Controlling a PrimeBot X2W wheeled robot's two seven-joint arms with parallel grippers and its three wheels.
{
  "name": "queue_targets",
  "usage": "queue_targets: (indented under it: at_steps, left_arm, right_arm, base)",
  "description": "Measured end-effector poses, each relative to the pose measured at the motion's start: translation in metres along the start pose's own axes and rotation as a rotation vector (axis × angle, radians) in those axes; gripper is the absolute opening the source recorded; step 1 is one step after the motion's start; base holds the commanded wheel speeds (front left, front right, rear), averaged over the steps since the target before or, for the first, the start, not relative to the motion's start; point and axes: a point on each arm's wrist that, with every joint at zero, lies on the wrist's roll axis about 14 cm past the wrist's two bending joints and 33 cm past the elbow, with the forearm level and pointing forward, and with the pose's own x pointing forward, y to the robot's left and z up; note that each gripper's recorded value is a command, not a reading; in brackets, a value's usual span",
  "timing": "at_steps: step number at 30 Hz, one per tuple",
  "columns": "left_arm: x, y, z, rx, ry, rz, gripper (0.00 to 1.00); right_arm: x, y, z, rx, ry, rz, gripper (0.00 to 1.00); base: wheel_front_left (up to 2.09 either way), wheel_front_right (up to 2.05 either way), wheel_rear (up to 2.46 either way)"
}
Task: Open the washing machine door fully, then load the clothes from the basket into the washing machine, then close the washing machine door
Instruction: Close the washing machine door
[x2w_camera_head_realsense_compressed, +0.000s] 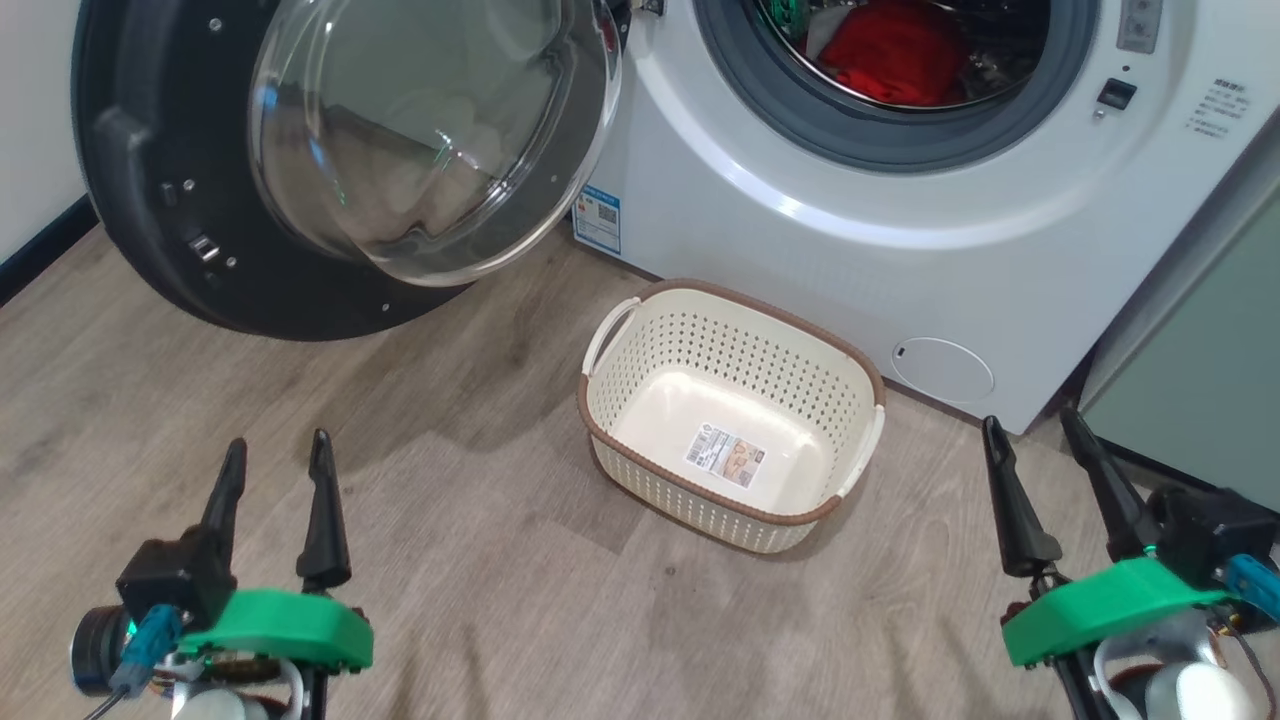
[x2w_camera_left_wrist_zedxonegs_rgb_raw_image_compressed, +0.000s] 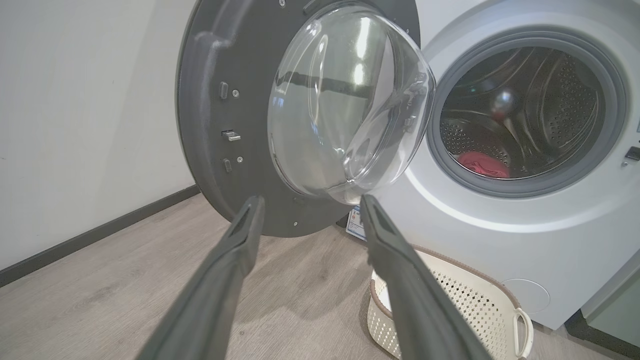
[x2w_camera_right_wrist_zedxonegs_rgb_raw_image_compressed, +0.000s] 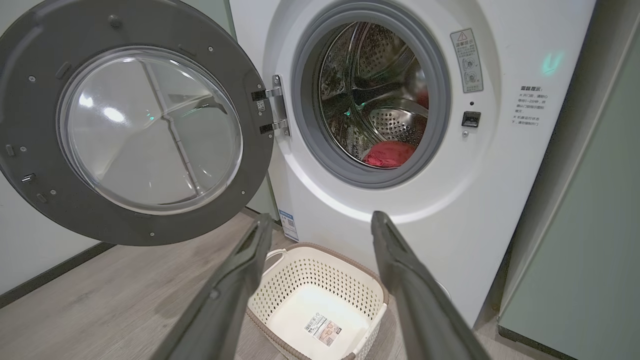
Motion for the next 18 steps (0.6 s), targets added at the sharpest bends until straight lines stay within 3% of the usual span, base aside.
queue_targets:
  at_steps: [5,6,7,8,18]
  left_arm:
    - [0.0006,-0.0008,-0.0003,0.003,0.000,0.000,0.99]
    - [0.0006,-0.0004,-0.0002,0.002,0.000,0.002,0.83]
    - [0.0007,-0.0001,-0.0002,0.002,0.000,0.003,0.38]
    - [0.0007,0.0003,-0.0002,0.003,0.000,0.004,0.00]
    - [0.0022,0.0018,0.0051,0.001,-0.017,0.003,0.00]
  right_arm:
    - [-0.0005,-0.0011,-0.0002,0.000,0.001,-0.003,1.00]
    - [-0.0005,-0.0011,-0.0002,0.000,0.000,-0.003,1.00]
    - [-0.0005,-0.0012,-0.0003,0.000,0.001,-0.004,1.00]
    - [-0.0004,-0.0012,-0.0004,0.001,0.001,-0.003,1.00]
    - [0.0008,-0.0013,-0.0032,0.004,0.008,-0.002,1.00]
  base:
    - [0.00,0.00,0.00]
    - [0.00,0.00,0.00]
    - [0.00,0.00,0.00]
    - [0.00,0.00,0.00]
    - [0.00,0.00,0.00]
